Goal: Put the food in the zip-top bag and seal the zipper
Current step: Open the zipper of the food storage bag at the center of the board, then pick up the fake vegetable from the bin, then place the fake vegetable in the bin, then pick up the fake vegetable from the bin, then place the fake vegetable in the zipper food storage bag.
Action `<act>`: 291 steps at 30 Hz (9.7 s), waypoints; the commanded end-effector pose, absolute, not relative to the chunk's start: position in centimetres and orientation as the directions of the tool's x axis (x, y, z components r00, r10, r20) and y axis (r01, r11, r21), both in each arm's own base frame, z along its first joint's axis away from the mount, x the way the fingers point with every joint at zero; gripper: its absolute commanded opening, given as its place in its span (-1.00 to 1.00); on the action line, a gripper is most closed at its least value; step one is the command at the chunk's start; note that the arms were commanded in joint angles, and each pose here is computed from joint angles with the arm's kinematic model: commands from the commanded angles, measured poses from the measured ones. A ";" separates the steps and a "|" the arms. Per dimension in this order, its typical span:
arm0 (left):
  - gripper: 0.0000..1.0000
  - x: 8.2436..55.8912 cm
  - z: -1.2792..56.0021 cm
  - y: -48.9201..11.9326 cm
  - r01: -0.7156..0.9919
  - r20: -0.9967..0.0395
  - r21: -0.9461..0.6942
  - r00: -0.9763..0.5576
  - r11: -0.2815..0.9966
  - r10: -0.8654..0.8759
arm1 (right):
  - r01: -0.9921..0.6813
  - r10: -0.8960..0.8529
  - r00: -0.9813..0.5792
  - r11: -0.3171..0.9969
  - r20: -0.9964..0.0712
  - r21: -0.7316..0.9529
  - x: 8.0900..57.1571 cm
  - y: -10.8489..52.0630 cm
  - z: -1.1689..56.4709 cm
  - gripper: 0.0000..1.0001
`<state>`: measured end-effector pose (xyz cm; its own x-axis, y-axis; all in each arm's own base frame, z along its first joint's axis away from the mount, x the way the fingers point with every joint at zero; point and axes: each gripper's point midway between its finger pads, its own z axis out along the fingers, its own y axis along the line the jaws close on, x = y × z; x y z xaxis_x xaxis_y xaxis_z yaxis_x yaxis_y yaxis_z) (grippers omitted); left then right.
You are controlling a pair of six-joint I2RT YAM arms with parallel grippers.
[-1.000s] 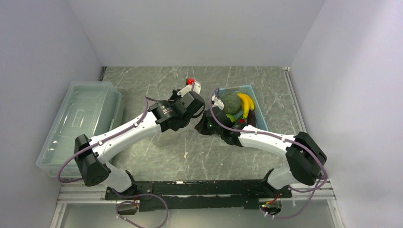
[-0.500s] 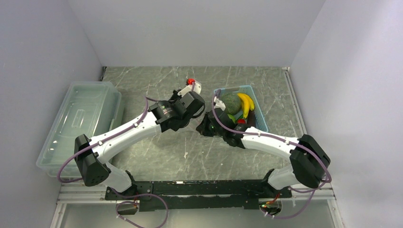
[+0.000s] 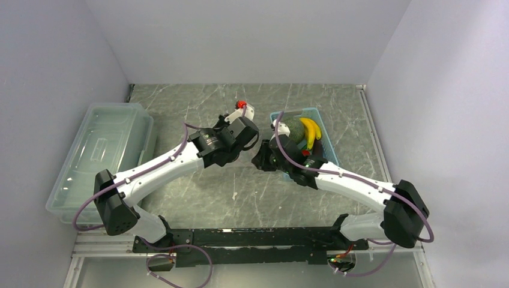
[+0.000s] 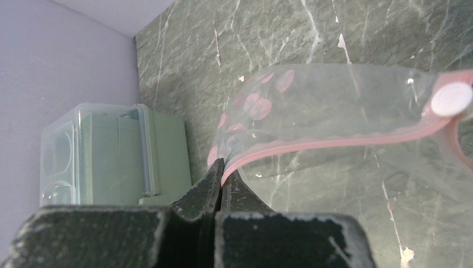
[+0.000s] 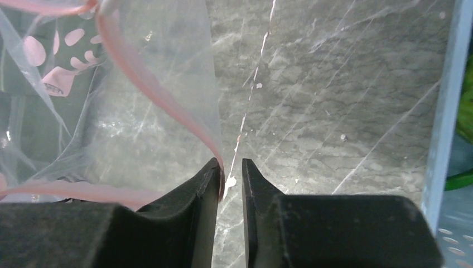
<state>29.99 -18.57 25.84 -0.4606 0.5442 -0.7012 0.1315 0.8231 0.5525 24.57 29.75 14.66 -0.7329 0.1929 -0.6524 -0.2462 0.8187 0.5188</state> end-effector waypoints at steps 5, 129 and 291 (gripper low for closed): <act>-1.00 29.7 25.9 -18.0 0.100 -0.705 0.564 -0.459 0.820 0.541 | -0.283 0.213 -0.635 0.830 -0.742 0.480 25.3 27.8 19.9 -0.21; -1.00 26.3 24.7 -19.4 0.328 -0.744 0.384 -0.444 0.863 0.499 | -0.116 0.184 -0.636 0.937 -0.749 0.328 25.9 10.7 20.8 -1.00; -1.00 28.5 25.7 -19.4 0.246 -0.795 0.118 -0.556 0.962 0.240 | -0.718 0.711 0.082 0.528 -0.698 0.453 25.6 20.5 45.6 -1.00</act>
<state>27.96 -18.42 23.93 -0.5706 0.3128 -0.7593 0.2643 0.9454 0.1909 27.22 20.56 40.83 -0.0166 0.5790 -0.8152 -0.6347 0.6239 0.4560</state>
